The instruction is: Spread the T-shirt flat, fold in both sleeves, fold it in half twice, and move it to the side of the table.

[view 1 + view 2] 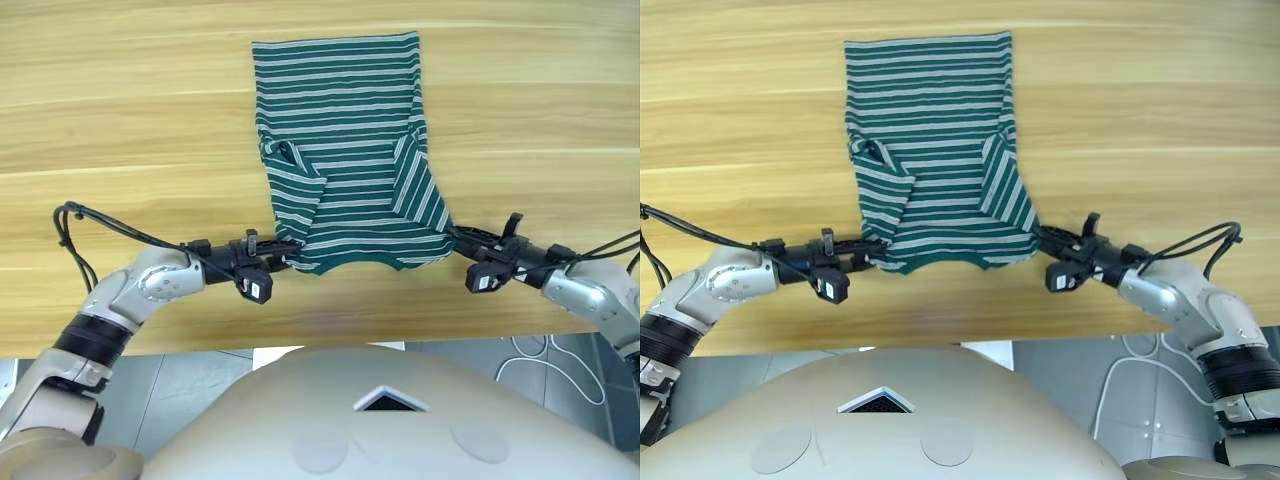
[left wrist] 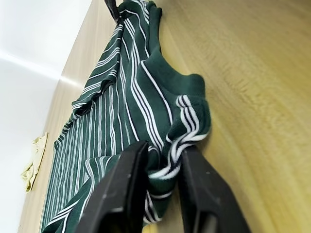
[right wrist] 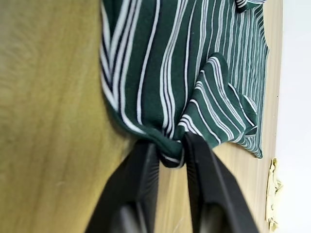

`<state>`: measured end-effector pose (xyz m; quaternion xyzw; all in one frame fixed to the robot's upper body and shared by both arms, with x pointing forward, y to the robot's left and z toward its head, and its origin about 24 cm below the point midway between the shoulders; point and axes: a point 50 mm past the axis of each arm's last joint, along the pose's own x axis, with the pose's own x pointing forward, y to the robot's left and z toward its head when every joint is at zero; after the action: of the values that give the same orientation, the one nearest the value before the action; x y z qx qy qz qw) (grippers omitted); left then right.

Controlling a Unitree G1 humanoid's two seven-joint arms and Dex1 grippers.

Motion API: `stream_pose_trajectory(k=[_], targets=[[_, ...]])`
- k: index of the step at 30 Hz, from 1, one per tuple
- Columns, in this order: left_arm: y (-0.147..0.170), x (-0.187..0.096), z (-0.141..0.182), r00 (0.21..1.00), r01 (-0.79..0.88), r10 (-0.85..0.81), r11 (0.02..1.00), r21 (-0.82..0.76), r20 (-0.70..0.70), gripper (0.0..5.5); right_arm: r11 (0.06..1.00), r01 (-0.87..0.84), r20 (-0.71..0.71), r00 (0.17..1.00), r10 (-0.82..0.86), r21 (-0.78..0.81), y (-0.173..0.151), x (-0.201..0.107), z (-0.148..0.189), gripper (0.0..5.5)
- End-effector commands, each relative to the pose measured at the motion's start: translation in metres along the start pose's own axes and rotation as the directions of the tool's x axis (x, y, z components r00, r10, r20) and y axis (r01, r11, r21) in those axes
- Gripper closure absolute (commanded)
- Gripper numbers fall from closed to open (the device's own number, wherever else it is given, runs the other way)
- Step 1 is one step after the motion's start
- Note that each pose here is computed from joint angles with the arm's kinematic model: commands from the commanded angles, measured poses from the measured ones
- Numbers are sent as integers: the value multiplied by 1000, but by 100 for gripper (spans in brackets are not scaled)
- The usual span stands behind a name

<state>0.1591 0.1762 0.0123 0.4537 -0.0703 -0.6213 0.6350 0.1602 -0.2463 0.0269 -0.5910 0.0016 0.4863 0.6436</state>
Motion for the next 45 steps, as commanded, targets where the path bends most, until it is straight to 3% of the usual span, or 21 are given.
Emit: stream_pose_trajectory(k=[1,10,17,20,22,26,34,39,45], targets=[[-38,0,-7,984,163,-169,982,-92,-60,500,1000,-30,-10,1000,30,2,7,4,-1,539],[-49,-5,-4,988,130,-141,978,-165,-59,548,999,22,45,999,-24,25,3,2,8,550],[-51,-24,17,1000,-24,20,953,-301,-16,550,965,114,122,982,-146,236,8,-22,37,550],[-38,-30,31,987,-140,158,932,-334,27,550,930,181,125,965,-231,319,1,-31,45,550],[-6,-36,20,946,-317,323,913,-257,-21,550,916,251,126,945,-302,313,-15,-29,42,550],[57,-34,-10,810,-584,576,810,-59,-105,550,892,389,107,901,-421,229,-52,-7,27,550],[123,-2,-51,709,-684,679,728,47,-188,550,777,613,39,781,-623,140,-126,57,-6,550],[144,13,-81,678,-692,682,718,75,-275,550,722,679,-56,733,-678,136,-159,93,-25,550],[149,30,-97,668,-673,656,734,91,-350,550,723,679,-126,734,-668,123,-168,122,-35,550]])
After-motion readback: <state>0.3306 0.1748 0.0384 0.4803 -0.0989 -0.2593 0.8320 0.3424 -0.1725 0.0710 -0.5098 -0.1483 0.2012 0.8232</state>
